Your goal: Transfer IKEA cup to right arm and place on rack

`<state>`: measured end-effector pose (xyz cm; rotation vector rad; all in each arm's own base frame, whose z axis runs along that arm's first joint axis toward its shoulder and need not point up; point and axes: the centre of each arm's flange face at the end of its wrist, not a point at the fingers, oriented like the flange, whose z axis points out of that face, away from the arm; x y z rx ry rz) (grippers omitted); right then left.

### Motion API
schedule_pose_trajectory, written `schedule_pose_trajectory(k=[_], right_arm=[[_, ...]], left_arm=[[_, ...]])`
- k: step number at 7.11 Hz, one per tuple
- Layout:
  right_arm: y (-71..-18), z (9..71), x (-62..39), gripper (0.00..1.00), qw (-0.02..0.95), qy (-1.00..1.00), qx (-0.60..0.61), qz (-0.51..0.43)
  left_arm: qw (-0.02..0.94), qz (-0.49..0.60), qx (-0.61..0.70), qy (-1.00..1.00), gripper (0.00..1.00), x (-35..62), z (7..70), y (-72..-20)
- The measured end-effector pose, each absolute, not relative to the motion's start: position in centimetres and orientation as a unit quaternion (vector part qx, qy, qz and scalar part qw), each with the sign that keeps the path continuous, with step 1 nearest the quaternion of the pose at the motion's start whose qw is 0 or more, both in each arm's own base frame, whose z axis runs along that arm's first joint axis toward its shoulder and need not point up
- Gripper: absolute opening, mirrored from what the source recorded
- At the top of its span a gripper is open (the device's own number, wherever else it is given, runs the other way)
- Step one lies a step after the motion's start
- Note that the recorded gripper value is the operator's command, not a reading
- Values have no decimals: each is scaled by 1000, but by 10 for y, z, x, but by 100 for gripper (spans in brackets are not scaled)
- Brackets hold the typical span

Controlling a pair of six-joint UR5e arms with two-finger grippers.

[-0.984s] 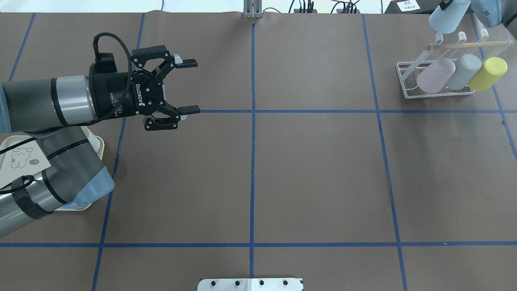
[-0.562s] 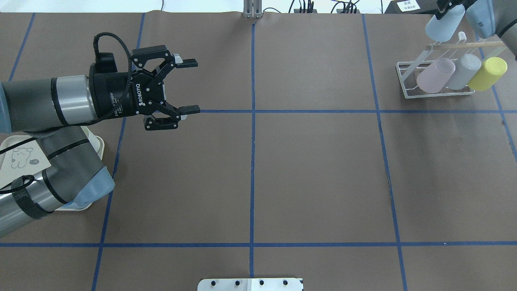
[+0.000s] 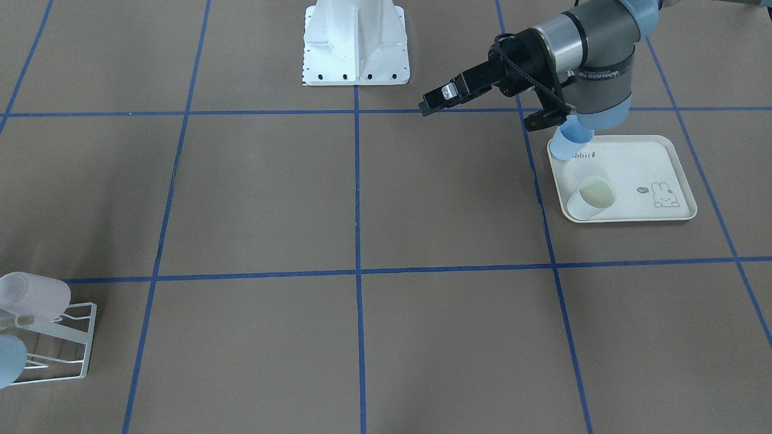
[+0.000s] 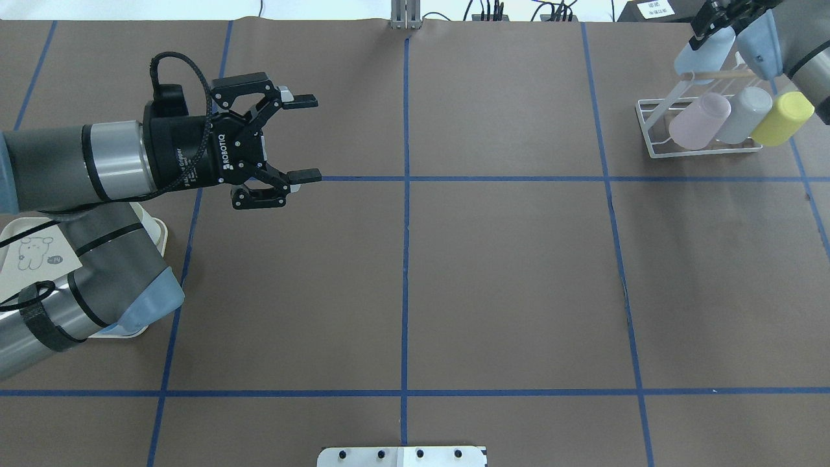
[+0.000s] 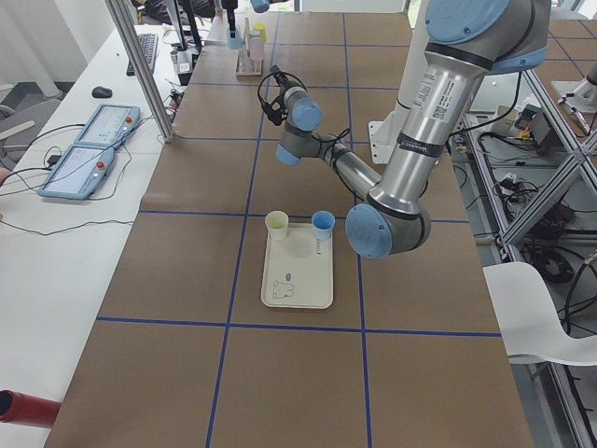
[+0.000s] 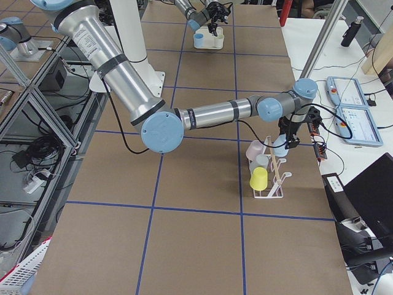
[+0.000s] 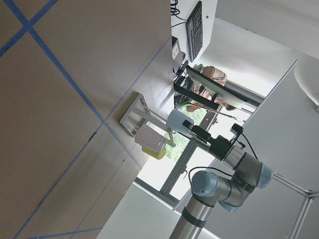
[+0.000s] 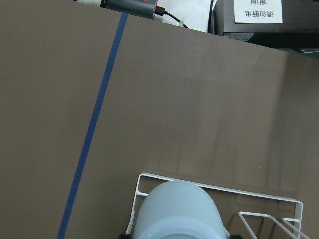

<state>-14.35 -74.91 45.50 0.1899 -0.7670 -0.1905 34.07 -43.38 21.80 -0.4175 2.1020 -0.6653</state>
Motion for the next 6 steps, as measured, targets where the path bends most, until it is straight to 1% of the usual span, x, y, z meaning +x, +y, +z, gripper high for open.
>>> schedule_pose_trajectory(k=[3, 5, 6], right_arm=[[-739, 471, -155, 99, 915, -376, 106, -105], [-742, 459, -157, 99, 913, -379, 113, -104], [-743, 441, -157, 99, 910, -384, 122, -96]], left_arm=[[440, -266, -141, 846, 100, 331, 218, -442], [466, -272, -102, 836, 100, 299, 218, -466], [501, -266, -73, 821, 100, 271, 226, -482]])
